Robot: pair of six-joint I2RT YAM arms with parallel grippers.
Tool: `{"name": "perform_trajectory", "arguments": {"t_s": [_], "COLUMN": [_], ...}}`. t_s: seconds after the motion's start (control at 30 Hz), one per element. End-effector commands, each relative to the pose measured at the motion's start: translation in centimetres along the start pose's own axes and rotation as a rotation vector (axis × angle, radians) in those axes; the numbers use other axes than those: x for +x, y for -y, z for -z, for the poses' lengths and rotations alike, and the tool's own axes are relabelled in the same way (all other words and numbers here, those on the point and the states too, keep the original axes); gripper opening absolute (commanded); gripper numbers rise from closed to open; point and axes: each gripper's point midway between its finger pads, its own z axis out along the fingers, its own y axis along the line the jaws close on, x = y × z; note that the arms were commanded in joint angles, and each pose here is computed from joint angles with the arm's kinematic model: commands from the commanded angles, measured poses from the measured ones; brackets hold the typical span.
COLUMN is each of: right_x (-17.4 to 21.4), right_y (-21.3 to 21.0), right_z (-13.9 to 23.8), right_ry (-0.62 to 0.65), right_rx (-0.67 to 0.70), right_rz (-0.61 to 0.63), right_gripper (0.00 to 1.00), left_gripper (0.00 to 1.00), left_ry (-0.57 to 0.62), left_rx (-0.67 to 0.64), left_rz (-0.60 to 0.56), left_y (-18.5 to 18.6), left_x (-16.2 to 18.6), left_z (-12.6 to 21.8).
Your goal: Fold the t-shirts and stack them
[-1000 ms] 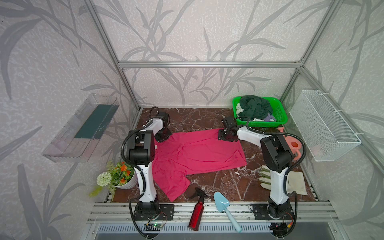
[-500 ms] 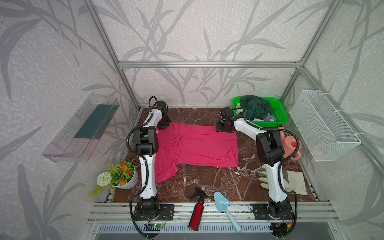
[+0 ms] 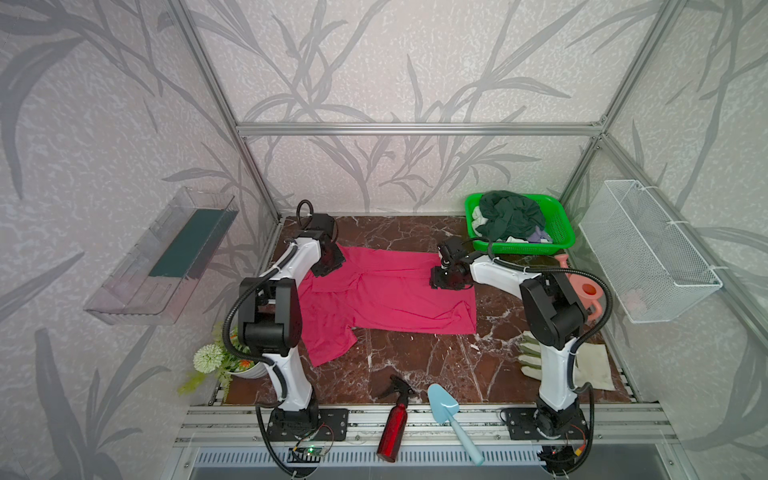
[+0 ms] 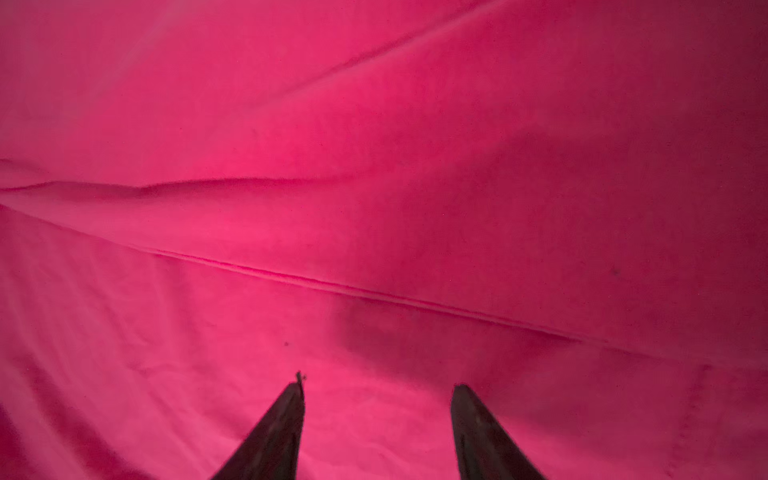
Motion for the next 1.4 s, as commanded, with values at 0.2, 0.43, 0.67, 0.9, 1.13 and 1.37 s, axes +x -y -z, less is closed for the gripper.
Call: {"name": "perform_trajectory", "arguments": {"t_s": [0.2,0.43,0.67,0.9,1.13,1.37], "right_x": [-1.6,-5.5,-7.1,-2.4,2.6,5.1], "right_y": [2.4,3.6,1.3,3.3,6.2,9.0], "right_z": [-2.7,-3.0,3.2,8.3,10.2,10.4], "right_ry": [-0.030,-0.016,0.105,0.124,0.081,0.068], "right_rx": [0.036,0.059,0.002,0.039,0.085,0.118], "right_rz": [-0.040,-0.001,0.034,-0.016,-0.068,-0.126], "right_gripper": [0.58,0.57,0.58,0.58,0.58,0.59], "left_gripper": [0.31,0.31,0.30,0.30,0.30,0.30], "left_ry": [-0.044,-0.117,-0.140,-0.167,-0.177,-0.209], "left_rx": [0.033,0.017,-0.111,-0.210,-0.232,-0.198], "left_rz": [-0.027,-0.002,0.068,0.088,0.119,0.109], "left_y": [-2.7,-5.2,-9.3,-11.7,-13.3,-13.7], "left_x": [7.7,12.4,16.2,19.2,22.1,23.9], "left_z": [3.3,3.9,3.6,3.8,4.8,4.2]}}
